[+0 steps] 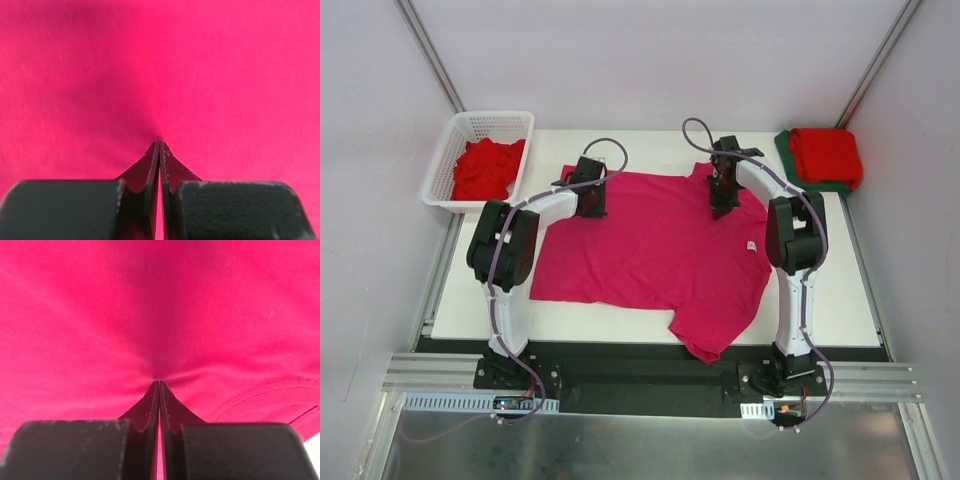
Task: Fold and stack the t-shirts
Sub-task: Flatten out the tshirt
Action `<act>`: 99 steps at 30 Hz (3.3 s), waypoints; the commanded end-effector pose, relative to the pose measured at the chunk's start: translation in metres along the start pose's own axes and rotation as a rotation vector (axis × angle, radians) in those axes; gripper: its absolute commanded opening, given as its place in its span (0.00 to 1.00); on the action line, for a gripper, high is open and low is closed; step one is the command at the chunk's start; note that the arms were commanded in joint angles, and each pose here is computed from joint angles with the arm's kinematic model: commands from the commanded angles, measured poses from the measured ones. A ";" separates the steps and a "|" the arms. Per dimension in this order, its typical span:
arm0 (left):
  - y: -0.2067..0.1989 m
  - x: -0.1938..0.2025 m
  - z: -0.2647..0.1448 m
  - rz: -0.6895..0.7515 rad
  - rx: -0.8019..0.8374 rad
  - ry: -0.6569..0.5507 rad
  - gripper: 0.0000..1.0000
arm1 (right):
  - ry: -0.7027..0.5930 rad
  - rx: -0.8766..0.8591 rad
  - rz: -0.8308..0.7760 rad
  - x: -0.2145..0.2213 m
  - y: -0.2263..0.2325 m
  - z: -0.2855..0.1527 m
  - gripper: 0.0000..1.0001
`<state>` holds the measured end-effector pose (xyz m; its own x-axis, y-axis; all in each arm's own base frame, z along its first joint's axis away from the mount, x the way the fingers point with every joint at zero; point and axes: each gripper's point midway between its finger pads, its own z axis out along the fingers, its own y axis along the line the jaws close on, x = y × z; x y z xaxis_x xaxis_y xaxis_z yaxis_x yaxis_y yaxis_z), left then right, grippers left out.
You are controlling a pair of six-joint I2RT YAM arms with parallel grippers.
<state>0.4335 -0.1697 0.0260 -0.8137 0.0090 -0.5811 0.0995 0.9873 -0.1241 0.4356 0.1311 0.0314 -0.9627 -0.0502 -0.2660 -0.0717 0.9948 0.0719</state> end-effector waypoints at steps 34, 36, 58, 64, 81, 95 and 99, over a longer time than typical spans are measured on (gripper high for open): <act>0.027 -0.018 0.028 -0.125 0.023 0.161 0.00 | 0.029 -0.059 0.087 -0.052 -0.039 0.009 0.02; 0.029 -0.020 0.026 -0.133 0.023 0.160 0.00 | 0.025 -0.059 0.095 -0.054 -0.043 0.009 0.02; 0.036 -0.018 0.026 -0.162 0.010 0.170 0.00 | -0.039 -0.108 0.237 -0.086 -0.077 0.025 0.03; 0.037 -0.018 0.026 -0.166 0.004 0.169 0.00 | -0.068 -0.158 0.308 -0.097 -0.085 0.026 0.03; 0.017 -0.092 -0.031 -0.133 0.069 -0.067 0.00 | -0.537 -0.205 0.170 -0.132 -0.076 -0.116 0.14; 0.009 -0.058 -0.135 -0.232 0.130 -0.198 0.74 | -0.564 -0.215 0.124 -0.028 -0.022 -0.180 0.64; 0.023 0.010 -0.146 -0.304 0.107 -0.159 0.88 | -0.493 -0.244 0.087 0.029 0.010 -0.167 0.81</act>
<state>0.3938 -0.1342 0.1750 -0.6718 -0.2459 -0.6987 0.0338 0.9321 -0.3606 0.4071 0.1040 0.1973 -0.7016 0.1532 -0.6959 -0.1042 0.9440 0.3130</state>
